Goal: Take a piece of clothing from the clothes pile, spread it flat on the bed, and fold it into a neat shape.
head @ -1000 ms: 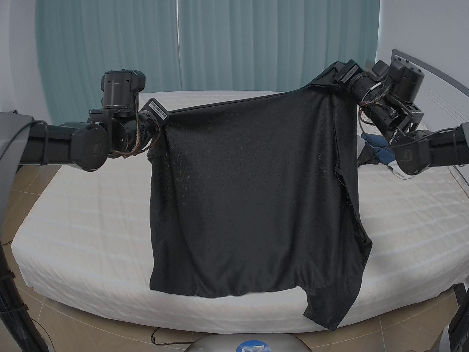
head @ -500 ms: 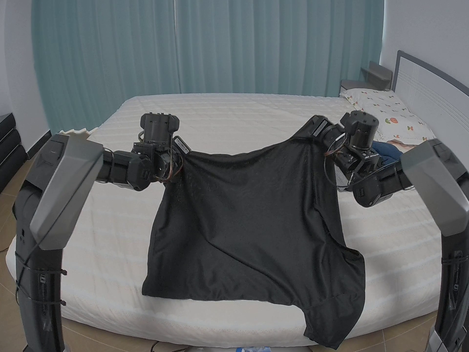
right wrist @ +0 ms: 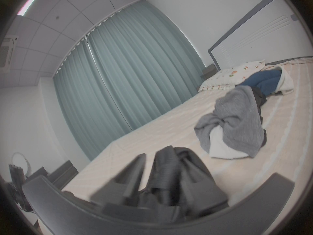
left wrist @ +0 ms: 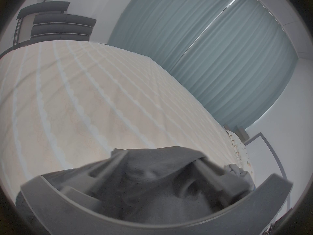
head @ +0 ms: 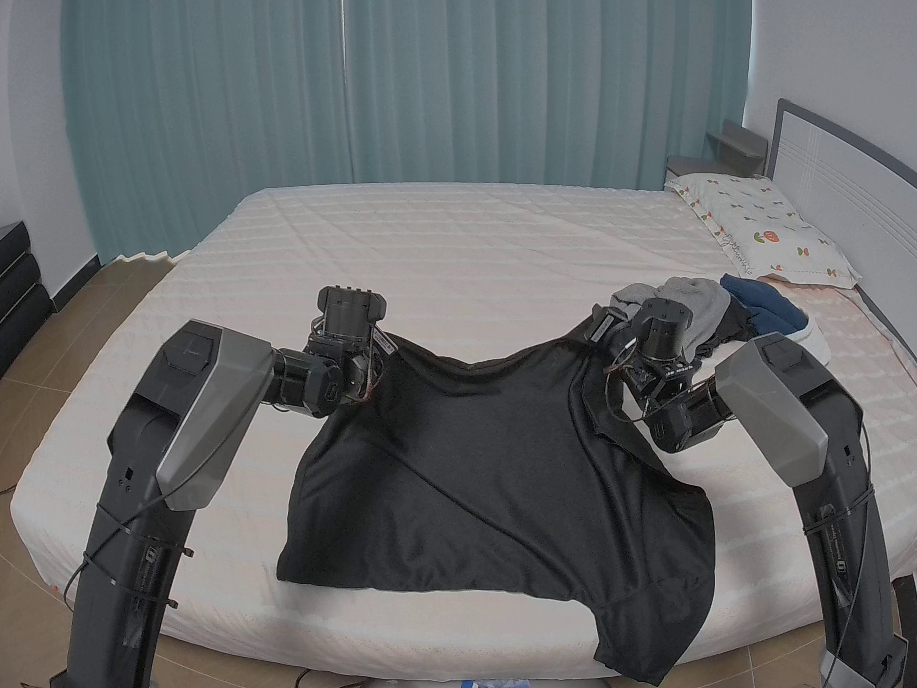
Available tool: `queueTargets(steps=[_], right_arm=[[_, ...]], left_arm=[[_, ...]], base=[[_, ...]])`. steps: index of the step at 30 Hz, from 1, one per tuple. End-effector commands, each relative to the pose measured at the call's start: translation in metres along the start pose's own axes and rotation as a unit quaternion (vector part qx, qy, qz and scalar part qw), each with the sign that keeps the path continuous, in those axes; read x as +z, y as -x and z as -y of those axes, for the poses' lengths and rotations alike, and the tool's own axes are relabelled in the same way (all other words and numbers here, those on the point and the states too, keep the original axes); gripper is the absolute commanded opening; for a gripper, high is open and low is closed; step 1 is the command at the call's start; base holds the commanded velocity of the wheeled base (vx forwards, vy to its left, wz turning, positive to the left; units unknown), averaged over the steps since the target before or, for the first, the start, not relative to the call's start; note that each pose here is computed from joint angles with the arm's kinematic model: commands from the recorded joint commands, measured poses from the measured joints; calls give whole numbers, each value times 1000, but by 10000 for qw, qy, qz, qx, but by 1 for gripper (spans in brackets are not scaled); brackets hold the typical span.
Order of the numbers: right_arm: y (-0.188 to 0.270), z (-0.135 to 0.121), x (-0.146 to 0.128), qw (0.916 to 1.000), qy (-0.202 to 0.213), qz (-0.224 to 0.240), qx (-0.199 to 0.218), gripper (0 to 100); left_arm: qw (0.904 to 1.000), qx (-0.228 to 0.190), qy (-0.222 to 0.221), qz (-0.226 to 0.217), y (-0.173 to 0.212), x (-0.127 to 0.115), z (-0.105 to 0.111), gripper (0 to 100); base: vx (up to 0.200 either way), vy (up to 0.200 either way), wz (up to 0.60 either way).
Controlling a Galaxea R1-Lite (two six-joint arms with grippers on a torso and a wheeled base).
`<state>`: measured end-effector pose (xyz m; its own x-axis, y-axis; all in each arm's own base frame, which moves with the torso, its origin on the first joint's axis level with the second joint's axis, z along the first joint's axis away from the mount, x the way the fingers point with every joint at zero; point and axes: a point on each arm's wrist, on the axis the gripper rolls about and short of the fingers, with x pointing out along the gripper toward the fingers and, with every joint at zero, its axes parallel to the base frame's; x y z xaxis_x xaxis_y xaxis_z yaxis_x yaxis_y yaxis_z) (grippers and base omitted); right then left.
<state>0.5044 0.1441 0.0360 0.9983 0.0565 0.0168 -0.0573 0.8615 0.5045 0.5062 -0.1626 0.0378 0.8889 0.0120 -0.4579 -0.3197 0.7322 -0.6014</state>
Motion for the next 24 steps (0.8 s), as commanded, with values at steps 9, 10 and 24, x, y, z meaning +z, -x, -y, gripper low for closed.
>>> queueTargets(steps=[9, 10, 24], right_arm=[[-10, 74, -37, 9941, 456, -190, -971, 100], [-10, 77, -34, 9936, 455, -165, -1018, 100], [6, 77, 19, 9952, 406, -245, -853, 100]], left_arm=[[9962, 726, -58, 480, -41, -24, -39, 100], [9953, 773, -39, 573, -42, -20, -40, 100], [9953, 921, 105, 265, -7, 28, -31, 100]], base=[[0, 0, 0], [0, 0, 0], [0, 0, 0]])
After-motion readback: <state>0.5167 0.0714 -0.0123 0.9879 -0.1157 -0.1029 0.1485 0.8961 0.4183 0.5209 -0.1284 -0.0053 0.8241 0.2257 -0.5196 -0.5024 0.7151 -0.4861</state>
